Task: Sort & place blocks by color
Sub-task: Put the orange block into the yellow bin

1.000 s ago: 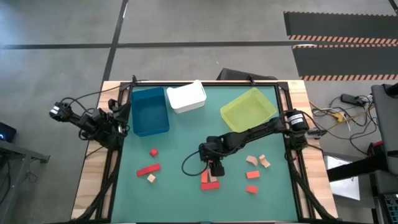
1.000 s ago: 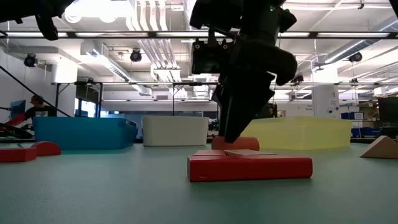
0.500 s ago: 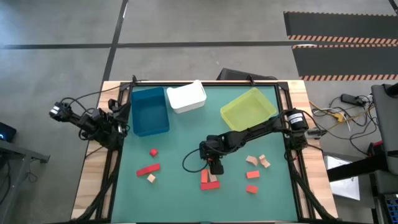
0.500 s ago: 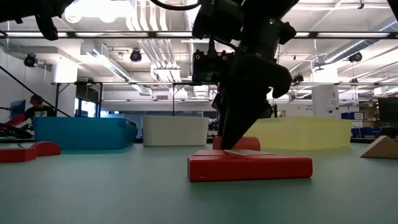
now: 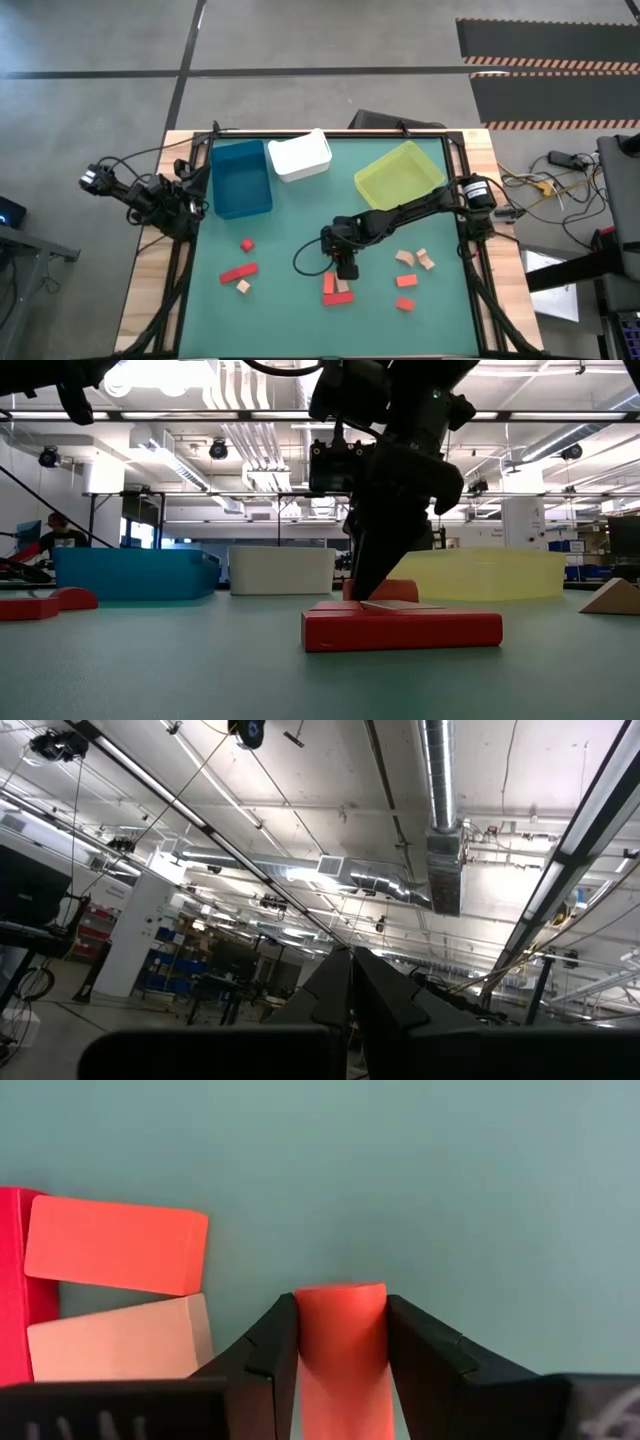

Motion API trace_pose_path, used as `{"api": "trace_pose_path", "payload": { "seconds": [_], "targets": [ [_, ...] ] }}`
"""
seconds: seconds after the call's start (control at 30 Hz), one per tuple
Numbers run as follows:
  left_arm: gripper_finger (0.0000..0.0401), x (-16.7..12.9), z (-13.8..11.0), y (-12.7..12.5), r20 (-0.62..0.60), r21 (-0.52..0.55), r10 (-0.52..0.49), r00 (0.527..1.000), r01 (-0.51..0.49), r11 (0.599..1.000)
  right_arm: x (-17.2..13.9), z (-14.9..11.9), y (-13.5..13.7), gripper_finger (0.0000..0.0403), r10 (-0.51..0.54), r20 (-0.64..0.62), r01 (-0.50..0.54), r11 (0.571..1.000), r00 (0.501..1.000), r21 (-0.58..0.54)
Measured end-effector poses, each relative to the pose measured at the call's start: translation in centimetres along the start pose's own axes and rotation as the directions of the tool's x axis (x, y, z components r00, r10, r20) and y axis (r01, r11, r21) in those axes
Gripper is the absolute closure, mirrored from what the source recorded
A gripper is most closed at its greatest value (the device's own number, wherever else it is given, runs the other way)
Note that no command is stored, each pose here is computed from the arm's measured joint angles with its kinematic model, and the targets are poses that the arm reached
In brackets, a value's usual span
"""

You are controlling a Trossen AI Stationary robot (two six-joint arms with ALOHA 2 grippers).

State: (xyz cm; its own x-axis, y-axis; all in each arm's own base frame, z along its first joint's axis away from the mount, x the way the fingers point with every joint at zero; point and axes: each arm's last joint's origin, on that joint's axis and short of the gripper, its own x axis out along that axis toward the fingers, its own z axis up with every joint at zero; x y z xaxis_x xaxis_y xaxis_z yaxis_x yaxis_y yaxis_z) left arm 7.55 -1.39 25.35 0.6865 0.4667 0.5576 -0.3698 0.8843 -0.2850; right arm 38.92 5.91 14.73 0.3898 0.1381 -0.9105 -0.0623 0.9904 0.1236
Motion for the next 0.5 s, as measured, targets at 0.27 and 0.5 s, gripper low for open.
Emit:
{"api": "trace_pose_path", "payload": {
  "seconds": [0.27,0.5],
  "targets": [
    [0.0401,0.0,0.0,0.0,-0.002,0.000,0.005,1.000,-0.005,1.000,-2.3,0.5,-1.2,0.0286,-0.120,-0.005,0.119,0.986,0.993,0.120],
    [0.0401,0.0,0.0,0.0,-0.002,0.001,0.004,1.000,-0.004,1.000,-6.6,2.1,-3.2,0.0286,-0.208,0.047,0.186,0.941,0.977,0.281]
  ]
}}
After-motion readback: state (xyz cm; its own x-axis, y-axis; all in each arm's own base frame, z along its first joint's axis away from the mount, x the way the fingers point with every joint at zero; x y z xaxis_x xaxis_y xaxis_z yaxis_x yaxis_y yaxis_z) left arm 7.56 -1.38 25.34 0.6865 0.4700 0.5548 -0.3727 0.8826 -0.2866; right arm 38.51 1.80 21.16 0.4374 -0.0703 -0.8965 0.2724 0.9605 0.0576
